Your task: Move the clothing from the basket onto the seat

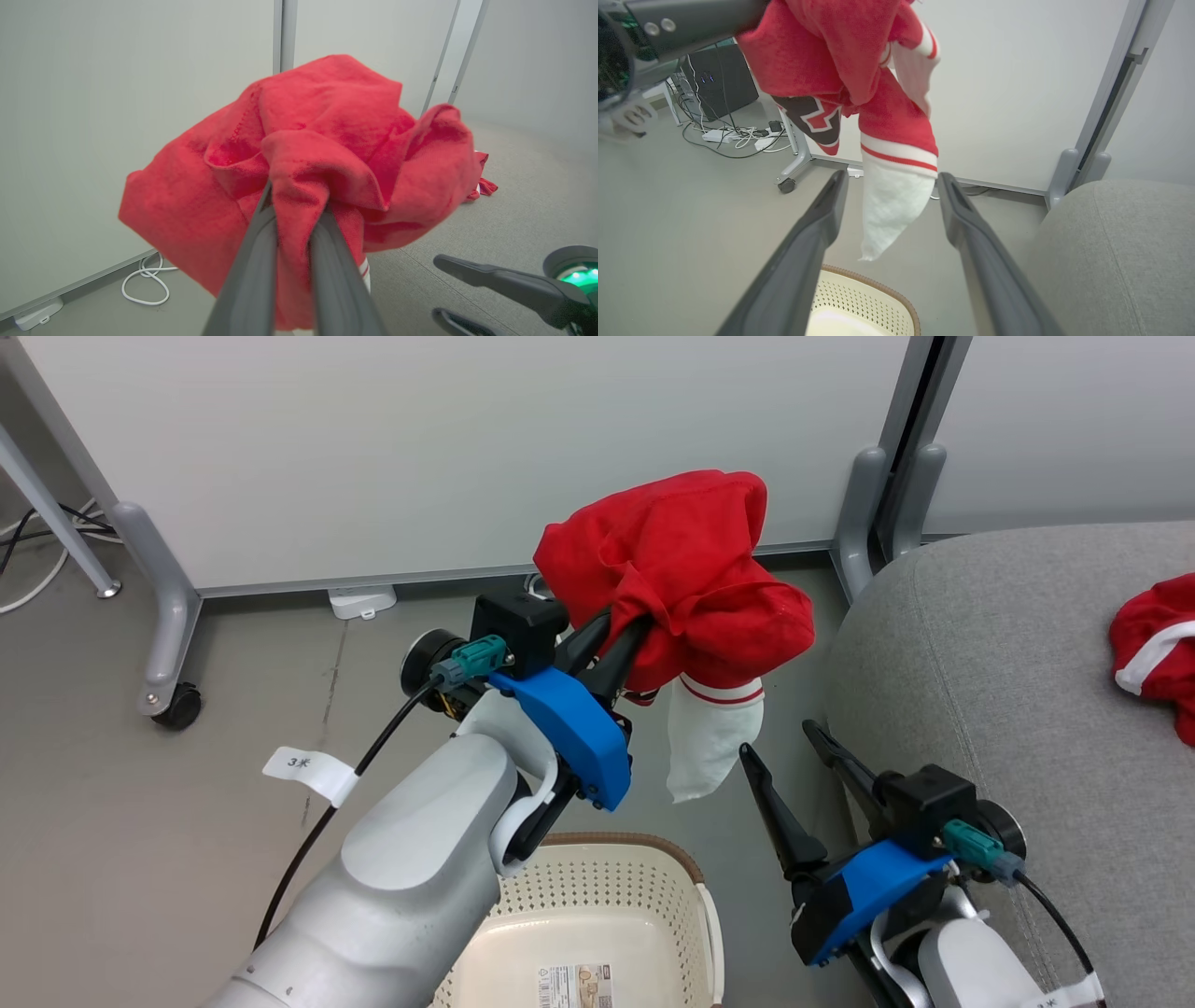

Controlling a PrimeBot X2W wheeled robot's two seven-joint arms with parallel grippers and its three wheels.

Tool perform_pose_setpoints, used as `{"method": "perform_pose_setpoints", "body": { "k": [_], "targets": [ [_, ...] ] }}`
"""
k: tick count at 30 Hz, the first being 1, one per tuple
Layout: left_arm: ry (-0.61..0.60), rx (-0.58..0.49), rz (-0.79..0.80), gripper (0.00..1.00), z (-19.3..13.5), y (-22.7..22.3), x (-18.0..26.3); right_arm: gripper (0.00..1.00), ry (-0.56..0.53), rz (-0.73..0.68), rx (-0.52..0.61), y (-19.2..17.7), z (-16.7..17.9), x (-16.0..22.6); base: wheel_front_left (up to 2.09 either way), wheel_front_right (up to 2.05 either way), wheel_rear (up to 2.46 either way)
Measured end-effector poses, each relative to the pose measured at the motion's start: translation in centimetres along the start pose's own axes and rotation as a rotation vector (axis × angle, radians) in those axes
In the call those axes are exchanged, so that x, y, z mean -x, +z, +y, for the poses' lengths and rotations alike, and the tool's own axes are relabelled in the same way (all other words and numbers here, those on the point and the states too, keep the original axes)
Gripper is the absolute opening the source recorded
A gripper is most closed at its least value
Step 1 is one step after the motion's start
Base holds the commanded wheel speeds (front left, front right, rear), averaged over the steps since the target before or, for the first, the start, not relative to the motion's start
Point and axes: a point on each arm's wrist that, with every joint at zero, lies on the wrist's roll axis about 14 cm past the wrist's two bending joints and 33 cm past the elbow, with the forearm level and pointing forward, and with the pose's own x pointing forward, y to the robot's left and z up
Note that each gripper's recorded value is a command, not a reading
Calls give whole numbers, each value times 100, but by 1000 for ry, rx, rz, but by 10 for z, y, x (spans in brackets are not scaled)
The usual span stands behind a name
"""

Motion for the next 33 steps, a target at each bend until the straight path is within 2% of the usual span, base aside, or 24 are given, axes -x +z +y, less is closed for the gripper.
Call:
{"method": "perform_pose_setpoints", "body": {
  "k": [14, 23, 24, 25, 26, 33],
  "targets": [
    [-36, 1, 18, 0, -10, -6, -2, 100, 42, 95, 86, -5, -2, -50, 0, 0, 0],
    [-55, 6, 22, 0, -17, -6, -1, 100, 46, 144, 92, -14, -6, -71, 0, 0, 0],
    [-56, 6, 22, 0, -18, -6, -1, 82, 48, 148, 93, -15, -6, -72, 0, 0, 0],
    [-57, 4, 22, 0, -18, -6, -1, 32, 50, 149, 89, -15, -6, -73, 0, 0, 0],
    [-58, 4, 23, 0, -18, -6, -1, 0, 51, 148, 87, -15, -6, -74, 0, 0, 0],
    [-61, 3, 20, 0, -19, -5, -2, 0, 59, 137, 72, -15, -4, -73, 0, 0, 0]
  ]
}}
